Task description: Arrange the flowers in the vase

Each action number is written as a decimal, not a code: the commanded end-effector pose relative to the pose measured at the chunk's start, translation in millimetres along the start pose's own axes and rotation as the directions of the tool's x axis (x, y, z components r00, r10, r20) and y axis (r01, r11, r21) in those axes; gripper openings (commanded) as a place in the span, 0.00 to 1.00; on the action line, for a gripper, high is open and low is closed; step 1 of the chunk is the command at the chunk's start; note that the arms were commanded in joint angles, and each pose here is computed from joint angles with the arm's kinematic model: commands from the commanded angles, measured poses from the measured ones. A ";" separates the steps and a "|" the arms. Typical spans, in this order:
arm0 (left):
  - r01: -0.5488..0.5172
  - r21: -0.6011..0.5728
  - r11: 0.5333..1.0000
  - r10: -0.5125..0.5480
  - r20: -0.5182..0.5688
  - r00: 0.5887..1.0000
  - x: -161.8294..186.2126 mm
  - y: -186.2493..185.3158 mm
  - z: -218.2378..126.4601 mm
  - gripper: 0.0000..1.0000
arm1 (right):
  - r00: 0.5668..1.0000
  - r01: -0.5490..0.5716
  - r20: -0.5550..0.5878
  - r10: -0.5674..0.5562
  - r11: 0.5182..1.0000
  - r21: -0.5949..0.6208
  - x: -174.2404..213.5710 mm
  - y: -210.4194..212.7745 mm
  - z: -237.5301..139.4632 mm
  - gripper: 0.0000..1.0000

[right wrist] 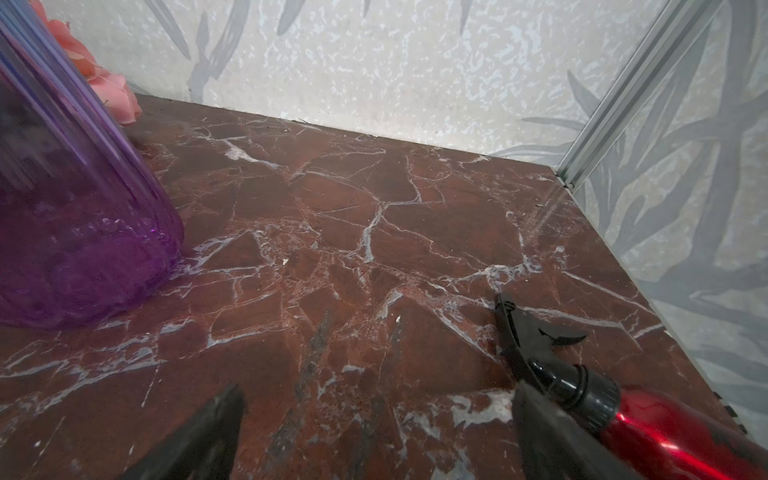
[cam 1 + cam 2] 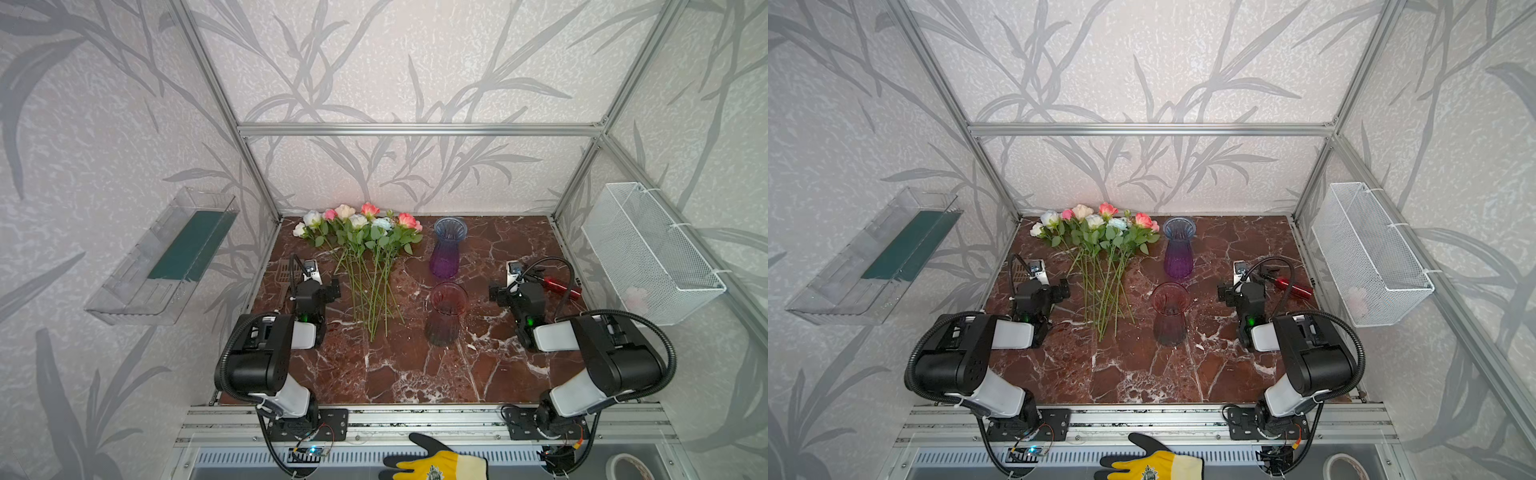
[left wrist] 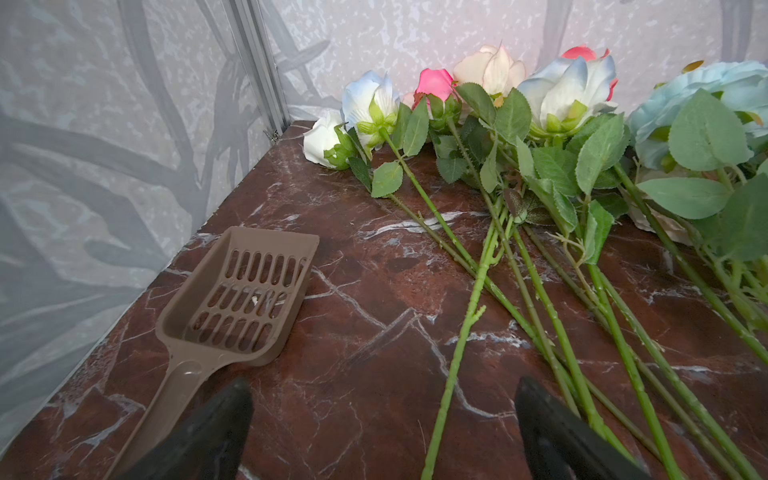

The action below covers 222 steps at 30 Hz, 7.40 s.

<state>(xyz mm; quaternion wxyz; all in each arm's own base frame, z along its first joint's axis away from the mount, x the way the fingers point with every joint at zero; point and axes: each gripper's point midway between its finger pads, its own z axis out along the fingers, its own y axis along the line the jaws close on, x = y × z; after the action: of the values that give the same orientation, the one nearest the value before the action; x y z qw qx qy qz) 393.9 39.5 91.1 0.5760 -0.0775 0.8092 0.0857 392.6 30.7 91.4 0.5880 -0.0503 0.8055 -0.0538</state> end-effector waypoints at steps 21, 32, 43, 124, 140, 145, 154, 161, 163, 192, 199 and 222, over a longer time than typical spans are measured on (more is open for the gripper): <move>0.003 -0.001 1.000 -0.003 0.011 1.000 -4.1 1.2 -0.2 0.99 | 1.000 -0.004 0.018 0.004 1.000 -0.007 -5.2 2.0 2.0 0.99; 0.004 -0.007 1.000 -0.004 0.013 1.000 -4.4 2.3 -0.3 0.99 | 1.000 -0.005 0.019 0.005 1.000 -0.007 -5.4 1.8 2.0 0.99; -0.004 -0.018 1.000 0.004 -0.003 1.000 -45.9 5.9 -18.7 0.99 | 1.000 -0.008 0.019 0.005 0.989 0.150 -27.5 -19.1 -6.5 0.99; 0.364 0.250 0.897 -0.153 -0.598 0.787 -31.7 -168.5 -55.3 0.58 | 0.792 -0.286 -0.610 0.019 0.895 -0.343 -114.6 156.3 -131.9 0.01; 0.242 0.248 0.938 -0.020 -0.658 0.753 17.1 -178.4 -17.9 0.49 | 0.757 -0.337 -0.653 0.030 0.874 -0.350 -114.2 141.0 -104.1 0.11; 0.211 0.268 0.940 0.018 -0.658 0.752 23.1 -183.0 -7.7 0.35 | 0.768 -0.345 -0.638 0.045 0.870 -0.353 -120.3 133.4 -113.3 0.33; 0.174 0.270 0.947 0.055 -0.670 0.740 35.8 -182.3 1.4 0.25 | 0.806 -0.348 -0.587 0.083 0.868 -0.355 -140.3 113.5 -144.2 0.44; 0.153 0.281 0.948 0.082 -0.677 0.732 42.5 -180.5 0.8 0.04 | 0.838 -0.359 -0.531 0.122 0.857 -0.369 -161.8 100.5 -168.9 0.44; 0.156 0.278 0.948 0.066 -0.652 0.756 29.4 -178.0 -2.2 0.00 | 0.846 -0.362 -0.516 0.132 0.854 -0.375 -165.8 97.5 -174.7 0.44; 0.054 0.860 0.507 -0.121 0.009 0.993 -238.3 -248.4 -215.8 0.00 | 0.909 -0.360 -0.119 0.400 0.607 -0.708 -284.7 143.6 -204.9 0.38; -0.025 0.896 0.444 -0.072 0.063 0.995 -211.8 -260.8 -255.0 0.00 | 0.925 -0.323 -0.165 0.341 0.480 -0.815 -299.3 185.4 -208.7 0.45; -0.063 0.898 0.436 -0.041 0.089 0.995 -209.4 -259.7 -262.7 0.00 | 0.919 -0.341 -0.214 0.332 0.397 -0.852 -306.9 253.4 -190.0 0.28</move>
<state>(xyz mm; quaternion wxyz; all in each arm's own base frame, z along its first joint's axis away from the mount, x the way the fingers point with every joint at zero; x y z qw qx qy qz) 284.6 -269.6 335.6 0.5394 0.2428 0.7307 -0.3409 296.6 329.0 379.0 0.4490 -0.1888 0.7341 0.4731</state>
